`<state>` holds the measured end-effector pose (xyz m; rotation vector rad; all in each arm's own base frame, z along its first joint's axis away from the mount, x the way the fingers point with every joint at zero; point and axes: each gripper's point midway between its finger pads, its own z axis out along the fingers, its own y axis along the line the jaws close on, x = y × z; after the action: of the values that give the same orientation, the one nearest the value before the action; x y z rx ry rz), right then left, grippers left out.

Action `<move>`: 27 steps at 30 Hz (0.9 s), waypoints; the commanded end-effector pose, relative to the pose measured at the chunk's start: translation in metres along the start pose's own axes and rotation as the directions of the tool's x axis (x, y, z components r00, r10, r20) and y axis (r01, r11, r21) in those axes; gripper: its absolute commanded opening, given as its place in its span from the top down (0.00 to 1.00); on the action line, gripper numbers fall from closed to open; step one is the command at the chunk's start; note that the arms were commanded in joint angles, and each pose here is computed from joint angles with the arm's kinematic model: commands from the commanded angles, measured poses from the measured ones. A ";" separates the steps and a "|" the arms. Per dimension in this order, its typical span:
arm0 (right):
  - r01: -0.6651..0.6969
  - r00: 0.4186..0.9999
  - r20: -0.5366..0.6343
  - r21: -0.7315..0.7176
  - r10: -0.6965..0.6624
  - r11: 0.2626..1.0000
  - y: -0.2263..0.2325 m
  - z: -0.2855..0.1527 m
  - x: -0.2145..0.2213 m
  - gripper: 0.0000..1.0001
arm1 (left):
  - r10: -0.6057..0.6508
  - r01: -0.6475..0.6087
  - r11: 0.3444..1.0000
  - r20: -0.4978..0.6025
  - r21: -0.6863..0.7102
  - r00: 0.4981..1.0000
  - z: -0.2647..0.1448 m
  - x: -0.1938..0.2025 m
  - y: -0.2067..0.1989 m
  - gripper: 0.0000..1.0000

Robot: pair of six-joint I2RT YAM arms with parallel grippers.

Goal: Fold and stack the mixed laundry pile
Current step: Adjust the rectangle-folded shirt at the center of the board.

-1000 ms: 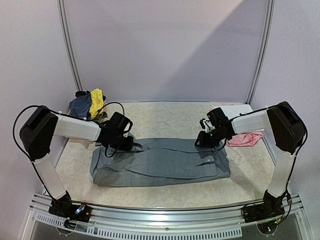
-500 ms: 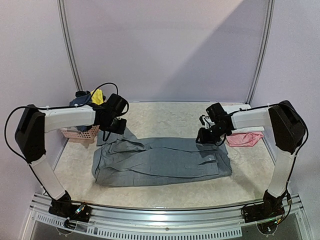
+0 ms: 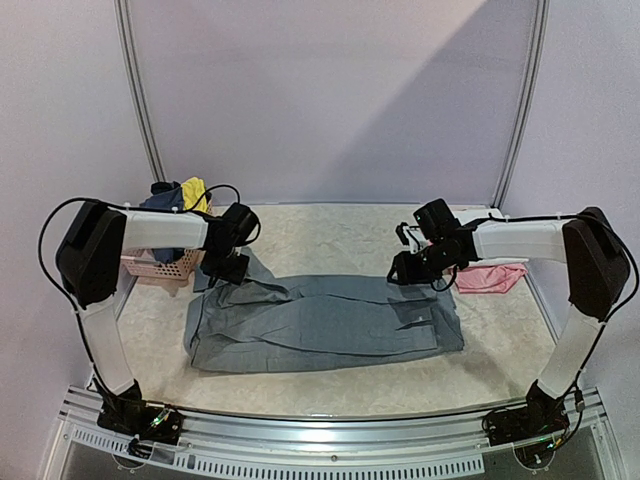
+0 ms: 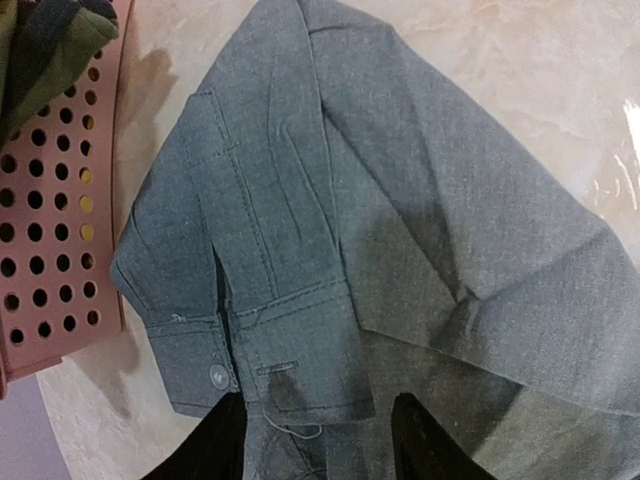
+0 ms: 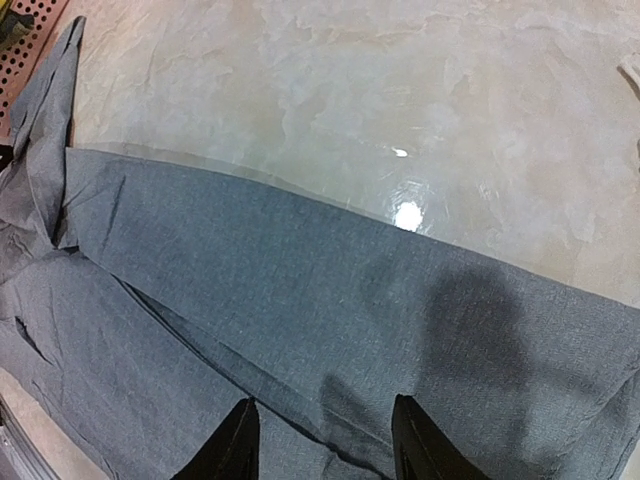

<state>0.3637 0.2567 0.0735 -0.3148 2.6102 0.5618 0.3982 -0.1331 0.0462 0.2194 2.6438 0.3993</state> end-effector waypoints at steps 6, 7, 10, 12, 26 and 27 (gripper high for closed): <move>0.030 0.999 0.016 0.004 -0.030 1.000 0.013 -0.017 0.007 0.53 | -0.004 0.004 1.000 -0.026 0.010 1.000 0.023 -0.005 -0.001 0.52; 0.029 0.999 0.015 0.005 -0.029 1.000 0.013 -0.018 0.008 0.53 | -0.008 0.008 1.000 -0.028 0.011 1.000 0.026 -0.005 -0.001 0.52; 0.028 1.000 0.011 0.011 -0.028 1.000 0.013 -0.016 0.010 0.53 | -0.010 0.010 1.000 -0.029 -0.004 1.000 0.031 -0.004 0.002 0.54; 0.028 1.000 0.009 0.013 -0.028 1.000 0.013 -0.015 0.010 0.53 | -0.007 0.006 1.000 -0.034 -0.016 0.999 0.033 -0.004 0.004 0.56; 0.042 0.999 0.014 0.021 -0.042 0.999 0.023 -0.019 0.007 0.52 | -0.038 0.038 0.999 0.035 0.009 0.999 -0.003 -0.026 0.016 1.00; 0.044 0.999 0.016 0.022 -0.045 0.999 0.024 -0.020 0.007 0.52 | -0.044 0.043 0.999 0.042 0.024 0.998 -0.011 -0.028 0.016 1.00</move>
<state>0.3443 0.2676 0.0822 -0.3665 2.5964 0.5368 0.4130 -0.1223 0.0274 0.2207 2.6684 0.4217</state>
